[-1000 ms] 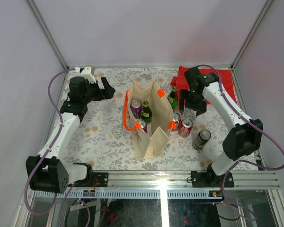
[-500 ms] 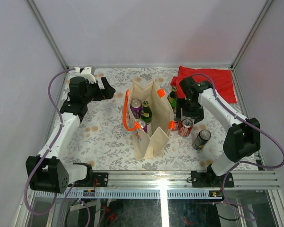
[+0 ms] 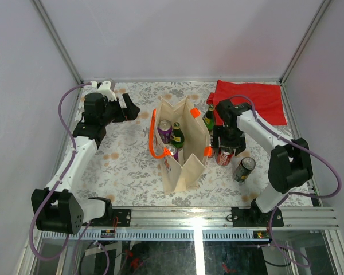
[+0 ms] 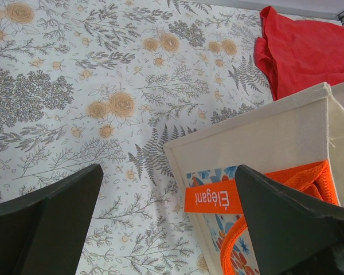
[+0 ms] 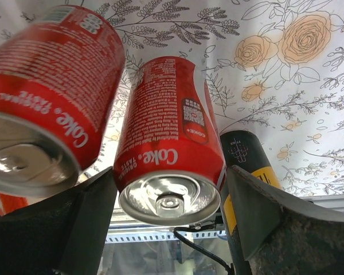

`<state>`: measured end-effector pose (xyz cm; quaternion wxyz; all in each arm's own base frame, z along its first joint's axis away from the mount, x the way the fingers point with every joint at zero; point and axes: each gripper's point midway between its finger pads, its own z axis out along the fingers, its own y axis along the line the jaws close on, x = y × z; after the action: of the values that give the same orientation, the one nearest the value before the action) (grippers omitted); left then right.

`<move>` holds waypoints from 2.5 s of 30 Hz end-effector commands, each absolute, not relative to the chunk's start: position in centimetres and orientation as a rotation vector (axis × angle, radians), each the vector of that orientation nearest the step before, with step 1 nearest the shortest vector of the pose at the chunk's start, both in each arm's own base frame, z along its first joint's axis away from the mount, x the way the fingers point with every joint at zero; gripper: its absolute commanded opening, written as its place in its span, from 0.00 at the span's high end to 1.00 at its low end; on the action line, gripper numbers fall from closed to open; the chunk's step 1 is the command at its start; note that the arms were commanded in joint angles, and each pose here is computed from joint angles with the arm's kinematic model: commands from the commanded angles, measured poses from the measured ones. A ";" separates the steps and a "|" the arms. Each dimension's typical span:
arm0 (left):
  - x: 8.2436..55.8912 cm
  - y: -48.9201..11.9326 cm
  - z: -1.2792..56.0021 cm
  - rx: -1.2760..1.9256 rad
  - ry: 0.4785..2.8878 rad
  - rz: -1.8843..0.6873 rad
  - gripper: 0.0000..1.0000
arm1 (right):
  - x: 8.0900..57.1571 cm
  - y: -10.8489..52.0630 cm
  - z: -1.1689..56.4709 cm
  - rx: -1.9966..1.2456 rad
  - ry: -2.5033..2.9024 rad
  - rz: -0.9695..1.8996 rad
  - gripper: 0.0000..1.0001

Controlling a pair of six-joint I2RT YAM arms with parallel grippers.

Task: Place the beverage into the canvas bag
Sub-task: Pick up the drink from the center of the board, then place the drink in the canvas bag.

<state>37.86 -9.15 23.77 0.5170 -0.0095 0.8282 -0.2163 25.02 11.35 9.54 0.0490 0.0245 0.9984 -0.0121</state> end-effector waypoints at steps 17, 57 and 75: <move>38.1 -9.1 24.8 -0.002 1.968 -0.520 0.00 | 25.3 11.0 8.9 0.059 3.008 -0.073 0.98; 38.0 -9.4 24.5 -0.001 1.974 -0.546 0.00 | 32.3 18.8 37.9 0.014 2.176 0.561 1.00; 38.4 -9.3 23.9 -0.003 1.990 -0.533 0.00 | 24.7 28.1 29.0 -0.308 2.457 0.388 1.00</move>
<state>37.76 -9.44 23.37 0.5091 -0.0031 0.8316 -0.2220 25.79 28.85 28.81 0.2960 -0.1425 0.9333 0.1450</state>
